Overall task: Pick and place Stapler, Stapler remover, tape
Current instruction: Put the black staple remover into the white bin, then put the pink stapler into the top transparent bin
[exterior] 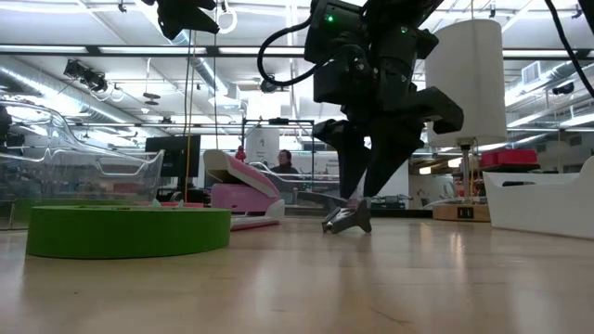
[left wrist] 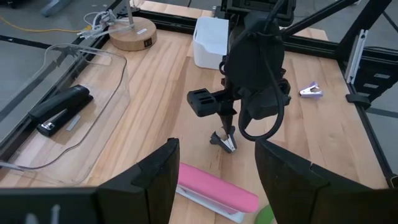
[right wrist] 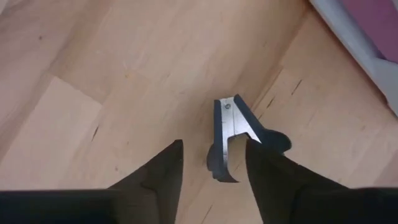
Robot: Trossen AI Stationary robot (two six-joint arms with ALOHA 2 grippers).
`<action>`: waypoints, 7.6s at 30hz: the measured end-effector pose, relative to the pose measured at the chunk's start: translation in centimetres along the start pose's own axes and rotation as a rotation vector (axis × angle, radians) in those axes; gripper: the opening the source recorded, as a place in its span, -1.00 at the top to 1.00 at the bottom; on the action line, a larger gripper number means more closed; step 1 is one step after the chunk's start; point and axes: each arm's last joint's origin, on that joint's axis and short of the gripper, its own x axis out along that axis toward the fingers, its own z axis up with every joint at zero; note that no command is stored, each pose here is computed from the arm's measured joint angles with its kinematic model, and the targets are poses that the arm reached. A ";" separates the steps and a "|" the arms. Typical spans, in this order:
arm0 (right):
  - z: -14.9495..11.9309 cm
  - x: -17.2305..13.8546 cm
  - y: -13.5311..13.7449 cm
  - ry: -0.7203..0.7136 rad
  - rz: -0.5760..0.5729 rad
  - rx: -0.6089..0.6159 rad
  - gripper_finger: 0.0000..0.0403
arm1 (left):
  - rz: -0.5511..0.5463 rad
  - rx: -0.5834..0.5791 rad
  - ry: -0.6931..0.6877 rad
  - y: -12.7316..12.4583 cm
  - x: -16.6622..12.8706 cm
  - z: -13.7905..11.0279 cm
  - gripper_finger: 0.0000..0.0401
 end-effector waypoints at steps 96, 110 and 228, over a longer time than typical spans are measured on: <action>-1.1 0.9 0.2 0.031 -0.028 0.037 0.99 | 0.003 0.000 -0.001 0.0 0.0 0.0 -0.06; -1.0 -3.3 0.9 -0.012 -0.079 0.081 1.00 | 0.003 0.000 -0.001 0.0 0.0 0.0 -0.06; -16.2 -13.6 10.8 -0.017 -0.115 0.776 -0.05 | 0.002 0.001 -0.001 0.0 0.0 0.0 -0.06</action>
